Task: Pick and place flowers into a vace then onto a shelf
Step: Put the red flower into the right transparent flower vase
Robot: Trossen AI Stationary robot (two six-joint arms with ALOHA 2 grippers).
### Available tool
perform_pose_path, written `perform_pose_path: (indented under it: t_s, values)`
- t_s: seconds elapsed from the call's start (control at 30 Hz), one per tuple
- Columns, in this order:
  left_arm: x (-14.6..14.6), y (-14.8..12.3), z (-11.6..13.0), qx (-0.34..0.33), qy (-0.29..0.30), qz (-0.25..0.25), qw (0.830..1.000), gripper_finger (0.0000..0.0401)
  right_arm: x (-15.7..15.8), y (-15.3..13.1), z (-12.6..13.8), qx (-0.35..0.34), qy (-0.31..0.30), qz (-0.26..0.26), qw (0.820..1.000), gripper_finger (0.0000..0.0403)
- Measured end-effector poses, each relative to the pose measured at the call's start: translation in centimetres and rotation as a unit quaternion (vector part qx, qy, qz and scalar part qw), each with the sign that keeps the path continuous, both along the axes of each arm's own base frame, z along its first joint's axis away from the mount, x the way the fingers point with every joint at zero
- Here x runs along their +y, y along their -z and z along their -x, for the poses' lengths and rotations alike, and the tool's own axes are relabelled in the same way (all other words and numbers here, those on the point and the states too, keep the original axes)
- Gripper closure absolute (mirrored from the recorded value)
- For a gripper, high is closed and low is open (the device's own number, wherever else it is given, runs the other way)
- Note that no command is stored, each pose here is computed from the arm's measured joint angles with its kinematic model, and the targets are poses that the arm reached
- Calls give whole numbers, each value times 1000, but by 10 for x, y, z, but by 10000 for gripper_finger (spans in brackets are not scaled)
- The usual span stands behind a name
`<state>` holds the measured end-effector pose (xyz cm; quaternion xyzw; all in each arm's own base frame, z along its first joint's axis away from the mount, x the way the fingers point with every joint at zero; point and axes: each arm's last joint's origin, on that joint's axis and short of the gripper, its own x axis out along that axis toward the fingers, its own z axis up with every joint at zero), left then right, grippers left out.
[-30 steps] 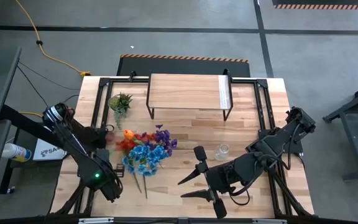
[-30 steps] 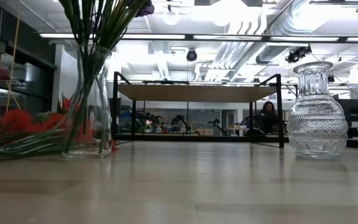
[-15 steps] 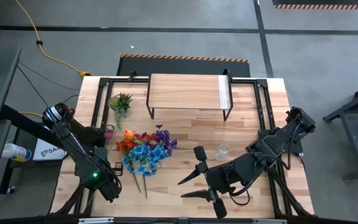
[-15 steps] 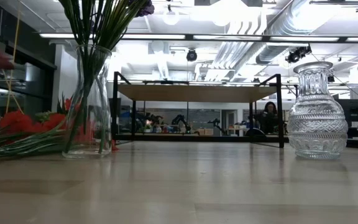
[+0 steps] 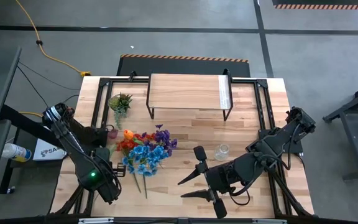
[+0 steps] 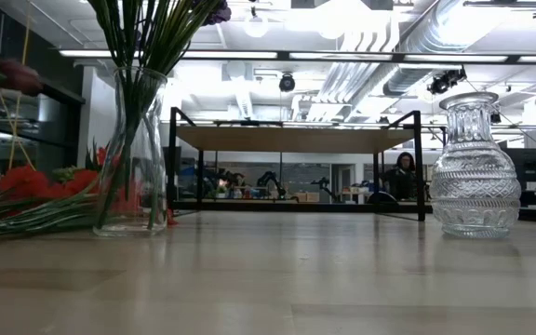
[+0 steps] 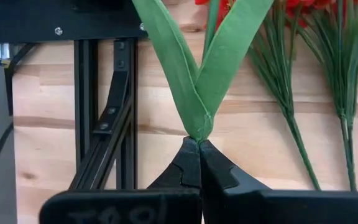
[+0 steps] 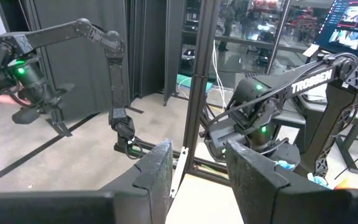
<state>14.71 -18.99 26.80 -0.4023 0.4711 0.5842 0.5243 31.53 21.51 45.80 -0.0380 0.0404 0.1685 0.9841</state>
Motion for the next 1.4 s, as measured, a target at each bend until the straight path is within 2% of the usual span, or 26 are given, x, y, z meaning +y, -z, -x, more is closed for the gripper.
perform_pose_path:
  t_s: [0.3, 0.6, 0.8, 1.07, 1.4]
  values:
    - [-13, -21, 3, -51, 37, 20, 998, 379, 0, 0, 0, 0, 0, 0, 1000, 263]
    - [-17, -28, 5, -53, 44, 40, 997, 379, -2, -1, -1, -4, 2, 9, 1000, 263]
    - [-26, -27, 0, -68, 65, 93, 991, 379, -8, -11, 8, -17, 2, 4, 1000, 263]
    - [-43, -29, -10, -106, 121, 189, 969, 379, -16, -24, 19, -36, 2, 5, 999, 263]
    - [-63, -36, -22, -171, 192, 288, 922, 379, -25, -37, 32, -56, 3, 3, 998, 263]
